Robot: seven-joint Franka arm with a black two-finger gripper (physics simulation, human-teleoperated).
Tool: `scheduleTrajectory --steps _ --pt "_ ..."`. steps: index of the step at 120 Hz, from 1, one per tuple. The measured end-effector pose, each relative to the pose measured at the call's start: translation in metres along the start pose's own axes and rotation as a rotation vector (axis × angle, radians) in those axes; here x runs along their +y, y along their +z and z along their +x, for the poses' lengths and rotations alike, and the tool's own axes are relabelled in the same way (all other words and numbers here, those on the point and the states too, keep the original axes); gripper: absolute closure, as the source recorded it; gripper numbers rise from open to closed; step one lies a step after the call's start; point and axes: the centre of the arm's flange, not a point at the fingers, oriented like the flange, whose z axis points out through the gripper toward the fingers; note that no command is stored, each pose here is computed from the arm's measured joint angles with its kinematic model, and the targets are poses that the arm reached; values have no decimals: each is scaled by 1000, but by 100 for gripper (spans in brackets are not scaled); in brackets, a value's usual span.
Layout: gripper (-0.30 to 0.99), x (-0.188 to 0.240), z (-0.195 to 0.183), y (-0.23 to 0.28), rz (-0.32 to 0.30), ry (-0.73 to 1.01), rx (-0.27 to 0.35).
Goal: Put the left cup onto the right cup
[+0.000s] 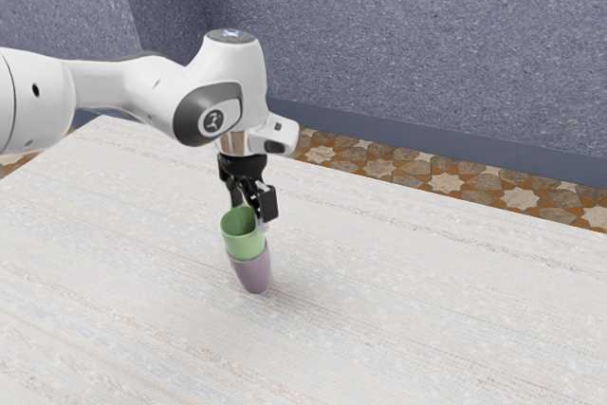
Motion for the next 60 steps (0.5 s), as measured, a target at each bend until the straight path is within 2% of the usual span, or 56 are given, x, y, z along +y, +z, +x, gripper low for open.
scheduleTrajectory --steps 60 --pt "0 -5 -7 -39 -1 0 10"
